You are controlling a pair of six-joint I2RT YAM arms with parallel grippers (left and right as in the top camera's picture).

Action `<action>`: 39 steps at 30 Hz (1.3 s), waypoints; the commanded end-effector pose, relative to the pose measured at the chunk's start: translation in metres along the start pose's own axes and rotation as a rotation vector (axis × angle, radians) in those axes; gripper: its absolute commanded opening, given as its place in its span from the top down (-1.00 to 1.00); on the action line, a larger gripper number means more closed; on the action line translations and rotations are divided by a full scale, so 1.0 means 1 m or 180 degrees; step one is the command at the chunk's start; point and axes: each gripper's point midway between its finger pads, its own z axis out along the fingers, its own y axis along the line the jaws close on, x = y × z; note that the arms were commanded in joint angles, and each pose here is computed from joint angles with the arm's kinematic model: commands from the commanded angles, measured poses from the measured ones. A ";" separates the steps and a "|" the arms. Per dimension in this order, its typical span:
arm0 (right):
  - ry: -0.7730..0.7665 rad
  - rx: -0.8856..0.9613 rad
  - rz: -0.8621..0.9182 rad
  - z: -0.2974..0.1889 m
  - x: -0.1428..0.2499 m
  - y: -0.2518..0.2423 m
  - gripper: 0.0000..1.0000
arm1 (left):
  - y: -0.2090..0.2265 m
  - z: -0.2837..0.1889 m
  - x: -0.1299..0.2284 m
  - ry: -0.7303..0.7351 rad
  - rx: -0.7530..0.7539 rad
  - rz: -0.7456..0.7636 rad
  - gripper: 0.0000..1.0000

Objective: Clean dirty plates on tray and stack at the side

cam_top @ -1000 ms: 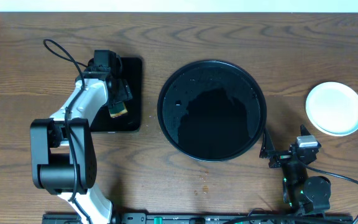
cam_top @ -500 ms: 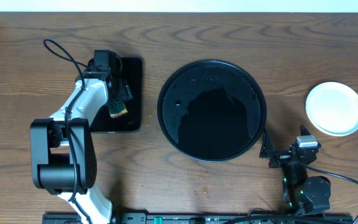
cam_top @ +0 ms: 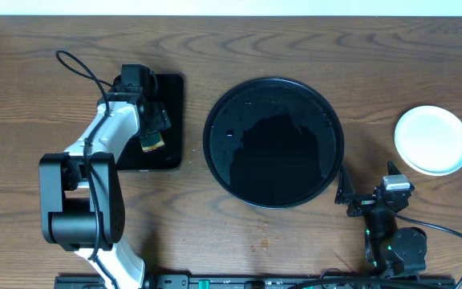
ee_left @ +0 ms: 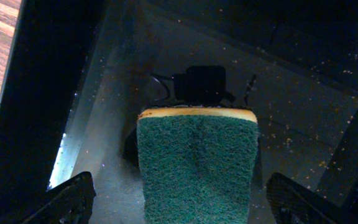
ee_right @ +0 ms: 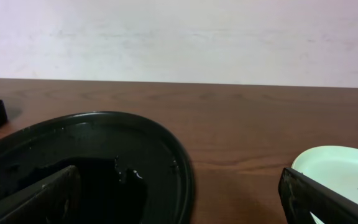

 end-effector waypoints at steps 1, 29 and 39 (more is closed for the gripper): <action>-0.0007 0.0034 0.0041 0.000 0.000 -0.002 -0.98 | 0.003 0.001 0.003 0.0013 -0.0048 0.0012 -0.77; -0.0007 0.0034 0.0042 0.000 0.000 -0.002 -0.98 | 0.030 -0.237 -0.047 -0.1817 0.0552 -0.0263 -0.77; -0.0006 0.0034 0.0041 0.000 0.000 -0.002 -0.99 | 0.068 -0.368 -0.011 -0.2925 0.0921 -0.0466 -0.77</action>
